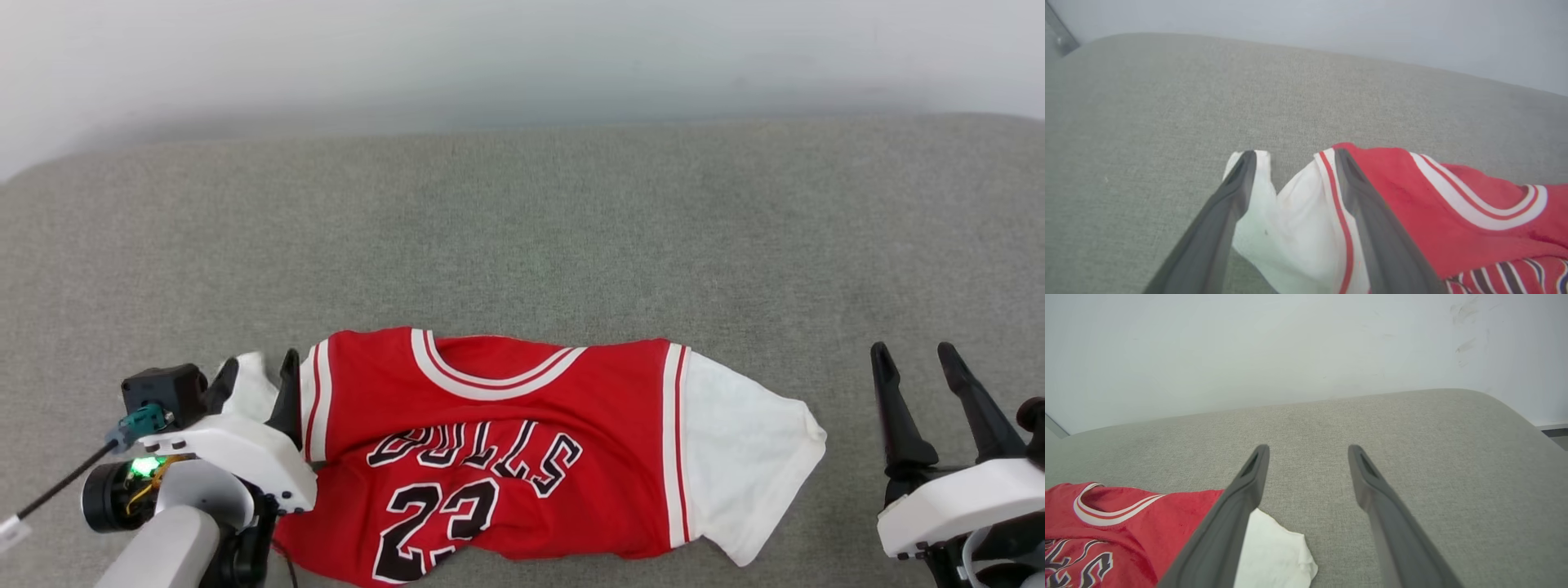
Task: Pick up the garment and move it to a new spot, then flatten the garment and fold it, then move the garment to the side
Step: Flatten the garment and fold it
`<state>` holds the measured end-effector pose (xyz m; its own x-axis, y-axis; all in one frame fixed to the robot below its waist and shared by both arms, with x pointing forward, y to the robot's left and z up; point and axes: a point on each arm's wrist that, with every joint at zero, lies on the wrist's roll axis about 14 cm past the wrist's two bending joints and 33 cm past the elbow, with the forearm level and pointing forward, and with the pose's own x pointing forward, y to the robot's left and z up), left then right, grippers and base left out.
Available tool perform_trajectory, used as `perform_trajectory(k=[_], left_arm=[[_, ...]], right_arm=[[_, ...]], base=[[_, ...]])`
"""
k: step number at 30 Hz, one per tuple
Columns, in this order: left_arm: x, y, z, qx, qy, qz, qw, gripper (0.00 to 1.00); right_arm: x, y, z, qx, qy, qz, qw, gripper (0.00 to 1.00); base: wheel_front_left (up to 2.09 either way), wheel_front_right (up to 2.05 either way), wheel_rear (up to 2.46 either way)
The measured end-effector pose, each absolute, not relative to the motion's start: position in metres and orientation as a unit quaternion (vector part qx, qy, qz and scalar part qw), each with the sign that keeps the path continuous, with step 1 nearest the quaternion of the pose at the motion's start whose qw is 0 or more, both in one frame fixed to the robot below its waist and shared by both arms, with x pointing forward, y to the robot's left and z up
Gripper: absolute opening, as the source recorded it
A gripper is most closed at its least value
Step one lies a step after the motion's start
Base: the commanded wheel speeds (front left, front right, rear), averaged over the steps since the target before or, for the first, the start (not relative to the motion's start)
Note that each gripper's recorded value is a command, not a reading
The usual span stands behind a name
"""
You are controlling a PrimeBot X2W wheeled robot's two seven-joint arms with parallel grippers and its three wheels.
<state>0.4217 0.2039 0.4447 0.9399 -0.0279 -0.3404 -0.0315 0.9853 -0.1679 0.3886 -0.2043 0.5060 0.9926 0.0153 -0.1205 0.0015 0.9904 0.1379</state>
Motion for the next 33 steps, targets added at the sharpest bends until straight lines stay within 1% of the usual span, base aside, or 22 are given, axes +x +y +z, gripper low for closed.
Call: perform_trajectory(k=[4, 8, 12, 14, 17, 19, 21, 25, 30, 33], left_arm=[[0.423, 0.191, 0.485, -0.073, 0.085, -0.019, 0.993, 1.0], [0.416, 0.179, 0.519, -0.067, 0.012, -0.027, 0.997, 1.0], [0.407, 0.171, 0.545, -0.063, -0.039, -0.034, 0.997, 1.0], [0.402, 0.171, 0.55, -0.058, -0.049, -0.034, 0.997, 1.0], [0.397, 0.172, 0.553, -0.058, -0.055, -0.032, 0.996, 1.0], [0.392, 0.173, 0.552, -0.057, -0.053, -0.029, 0.997, 1.0], [0.39, 0.175, 0.553, -0.058, -0.054, -0.022, 0.997, 1.0], [0.386, 0.18, 0.549, -0.066, -0.048, -0.008, 0.997, 1.0], [0.385, 0.189, 0.535, -0.077, -0.032, 0.013, 0.996, 1.0], [0.386, 0.194, 0.531, -0.081, -0.029, 0.025, 0.996, 1.0]], right_arm=[[0.379, -0.203, 0.513, 0.07, 0.057, 0.006, 0.996, 1.0], [0.37, -0.205, 0.512, 0.073, 0.068, 0.004, 0.995, 1.0], [0.366, -0.205, 0.496, 0.089, 0.109, 0.005, 0.99, 1.0], [0.362, -0.211, 0.478, 0.095, 0.154, 0.0, 0.983, 1.0], [0.352, -0.222, 0.447, 0.104, 0.244, -0.005, 0.964, 1.0], [0.345, -0.226, 0.427, 0.105, 0.309, 0.0, 0.945, 1.0], [0.344, -0.222, 0.415, 0.109, 0.357, 0.014, 0.928, 1.0], [0.353, -0.209, 0.405, 0.103, 0.411, 0.048, 0.904, 1.0], [0.369, -0.184, 0.389, 0.087, 0.456, 0.091, 0.881, 1.0], [0.372, -0.174, 0.373, 0.08, 0.489, 0.107, 0.862, 1.0]], base=[[0.0, 0.0, 0.0], [0.0, 0.0, 0.0], [0.0, 0.0, 0.0], [0.0, 0.0, 0.0], [0.0, 0.0, 0.0], [0.0, 0.0, 0.0], [0.0, 0.0, 0.0], [0.0, 0.0, 0.0], [0.0, 0.0, 0.0], [0.0, 0.0, 0.0]])
